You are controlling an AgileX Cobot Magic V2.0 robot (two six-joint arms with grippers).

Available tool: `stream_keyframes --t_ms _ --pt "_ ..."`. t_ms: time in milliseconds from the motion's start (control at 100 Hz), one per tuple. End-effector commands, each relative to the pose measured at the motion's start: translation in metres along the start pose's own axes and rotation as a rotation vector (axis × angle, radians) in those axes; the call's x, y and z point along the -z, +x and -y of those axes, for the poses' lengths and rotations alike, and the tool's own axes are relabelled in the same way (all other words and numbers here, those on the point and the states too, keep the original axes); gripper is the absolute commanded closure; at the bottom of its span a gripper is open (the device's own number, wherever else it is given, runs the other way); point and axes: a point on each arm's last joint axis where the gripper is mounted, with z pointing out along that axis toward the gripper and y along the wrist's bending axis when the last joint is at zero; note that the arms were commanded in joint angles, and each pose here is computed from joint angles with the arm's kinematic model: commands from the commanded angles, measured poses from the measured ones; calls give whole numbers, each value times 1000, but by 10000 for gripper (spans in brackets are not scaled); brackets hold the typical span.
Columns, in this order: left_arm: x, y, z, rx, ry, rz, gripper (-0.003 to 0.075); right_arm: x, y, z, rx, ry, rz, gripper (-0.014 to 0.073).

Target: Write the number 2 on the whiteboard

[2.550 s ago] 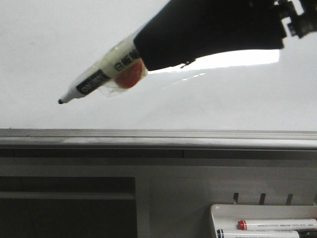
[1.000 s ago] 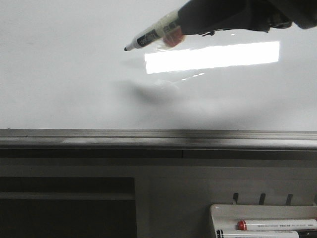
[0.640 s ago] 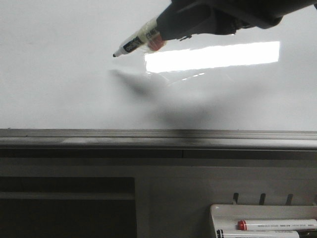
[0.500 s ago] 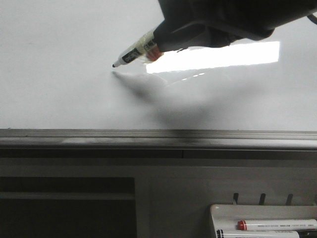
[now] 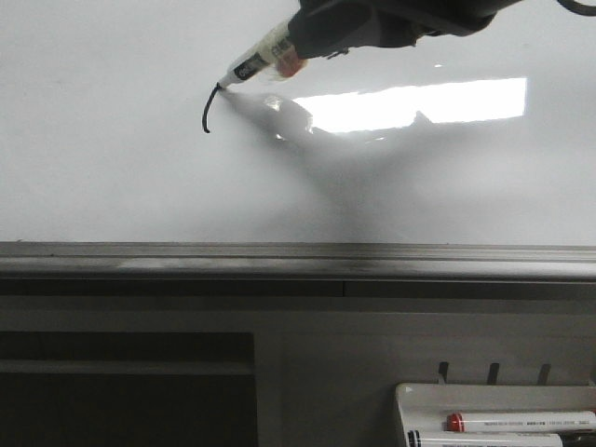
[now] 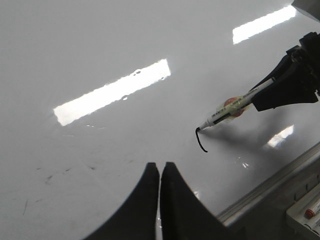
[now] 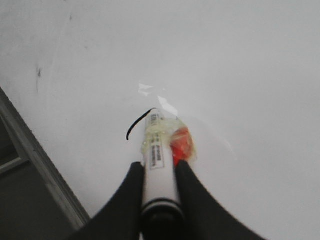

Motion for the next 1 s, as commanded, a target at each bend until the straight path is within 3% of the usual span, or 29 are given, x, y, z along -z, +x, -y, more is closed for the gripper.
stream_keyframes --t_ms 0,330,600,800,990 --pt "1 -14 -2 5 -10 86 741 13 -15 11 20 38 48 666" --pt "1 -13 -3 -19 -19 85 741 18 7 -2 -17 -51 -132 666" --pt "1 -14 -3 -27 -23 87 741 -6 4 -31 25 -134 -107 666" --pt "1 -13 -3 -27 -23 85 741 0 4 -27 18 -125 -106 666" --pt "1 -13 -3 -27 -23 83 741 19 24 -12 -24 -78 -163 666"
